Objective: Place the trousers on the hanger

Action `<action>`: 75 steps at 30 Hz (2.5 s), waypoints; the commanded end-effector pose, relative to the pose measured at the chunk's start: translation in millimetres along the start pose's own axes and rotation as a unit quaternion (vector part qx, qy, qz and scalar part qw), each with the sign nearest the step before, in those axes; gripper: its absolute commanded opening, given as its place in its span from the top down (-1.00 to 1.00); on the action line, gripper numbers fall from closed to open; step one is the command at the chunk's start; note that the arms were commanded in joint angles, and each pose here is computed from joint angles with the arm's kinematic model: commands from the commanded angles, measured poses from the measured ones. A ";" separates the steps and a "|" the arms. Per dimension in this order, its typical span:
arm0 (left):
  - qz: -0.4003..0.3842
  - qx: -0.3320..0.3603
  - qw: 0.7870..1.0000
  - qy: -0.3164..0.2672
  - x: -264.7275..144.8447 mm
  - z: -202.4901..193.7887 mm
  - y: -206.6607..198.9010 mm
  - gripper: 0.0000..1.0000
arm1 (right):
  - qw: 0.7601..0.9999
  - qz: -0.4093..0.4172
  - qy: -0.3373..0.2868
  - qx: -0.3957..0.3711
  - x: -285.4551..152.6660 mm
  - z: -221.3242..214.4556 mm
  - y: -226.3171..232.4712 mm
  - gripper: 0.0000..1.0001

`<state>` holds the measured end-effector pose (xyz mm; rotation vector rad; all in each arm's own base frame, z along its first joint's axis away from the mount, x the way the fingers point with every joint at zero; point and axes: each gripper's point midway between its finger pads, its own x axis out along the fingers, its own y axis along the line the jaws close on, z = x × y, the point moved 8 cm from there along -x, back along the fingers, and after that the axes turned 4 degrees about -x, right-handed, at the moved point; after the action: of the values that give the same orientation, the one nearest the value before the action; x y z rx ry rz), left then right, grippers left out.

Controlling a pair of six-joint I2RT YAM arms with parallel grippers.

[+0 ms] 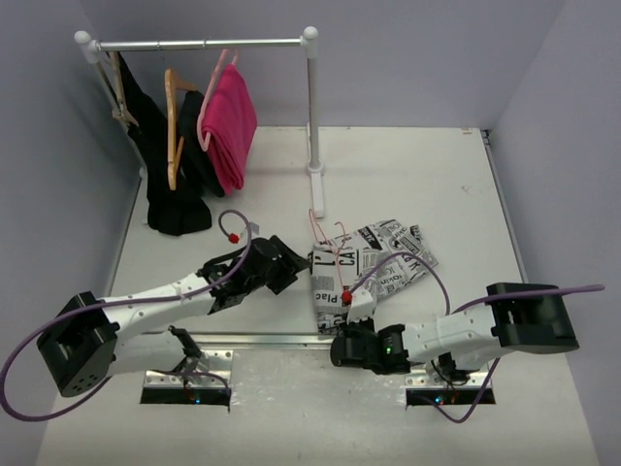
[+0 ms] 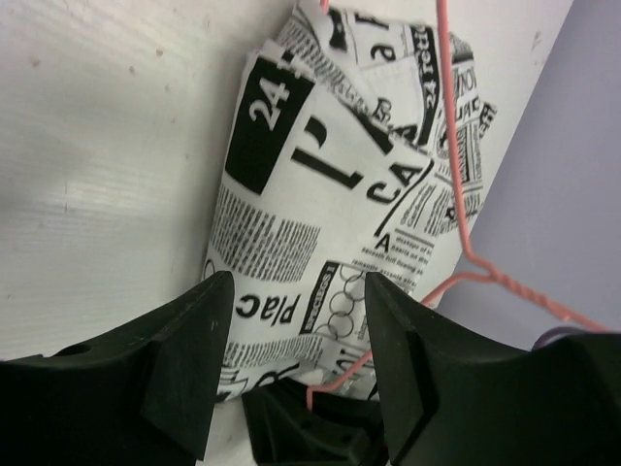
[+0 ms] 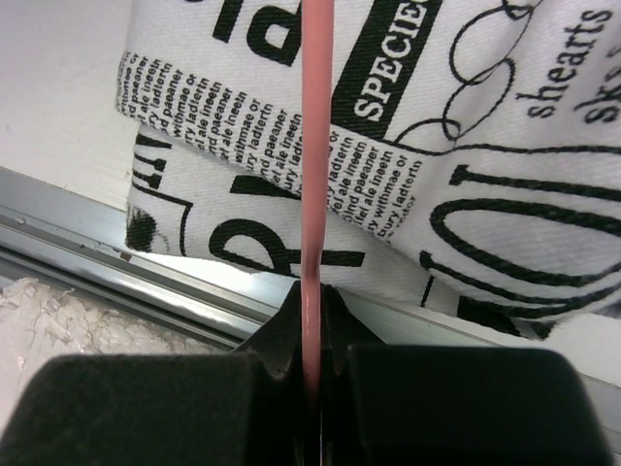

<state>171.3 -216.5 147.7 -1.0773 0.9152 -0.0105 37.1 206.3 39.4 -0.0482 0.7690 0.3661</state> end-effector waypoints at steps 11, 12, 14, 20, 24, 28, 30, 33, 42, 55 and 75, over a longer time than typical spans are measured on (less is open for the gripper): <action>-0.057 -0.042 0.997 0.031 60.6 7.5 -77.2 0.08 | 0.999 0.001 -0.033 -0.012 4.3 9.7 12.8 1.00; -0.059 -0.046 0.997 0.034 63.0 6.8 -79.0 0.11 | 0.999 0.001 -0.034 -0.016 5.3 9.6 13.7 1.00; -0.054 -0.048 0.997 0.039 70.7 4.9 -79.6 0.31 | 0.999 -0.003 -0.032 -0.024 6.5 9.3 14.9 1.00; -0.041 -0.050 0.996 0.063 78.6 2.6 -72.8 1.00 | 0.999 -0.016 -0.031 -0.033 8.2 7.7 13.3 1.00; -0.028 -0.042 0.997 0.061 76.3 8.8 -59.8 1.00 | 0.999 0.001 -0.015 -0.048 2.2 10.3 18.6 -0.36; -0.023 -0.019 0.997 0.077 75.3 16.8 -46.3 1.00 | 0.996 0.022 0.039 -0.071 -22.0 11.4 8.6 -0.60; -0.027 -0.009 0.996 0.083 73.7 19.8 -41.8 1.00 | 0.994 0.040 0.069 -0.077 -38.0 12.8 0.3 -0.64; -0.030 0.002 0.995 0.093 70.9 22.7 -30.0 1.00 | 0.988 0.105 0.090 -0.064 -58.1 15.0 -5.3 -0.62; -0.041 0.073 0.989 0.125 55.1 19.2 -9.7 1.00 | 0.997 0.066 0.041 0.001 -70.3 75.2 -41.1 -0.53; 0.002 0.133 0.981 0.138 48.2 15.6 23.2 1.00 | 0.991 -0.002 0.127 0.041 1.6 154.4 -88.1 -0.48; 0.050 0.126 0.989 0.065 27.7 24.2 59.4 1.00 | 0.981 0.140 0.123 -0.060 -29.9 228.6 -59.0 1.00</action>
<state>190.0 -200.2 109.9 -0.9151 1.0567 -0.2445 183.5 173.5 144.3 -0.0699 1.1230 0.5436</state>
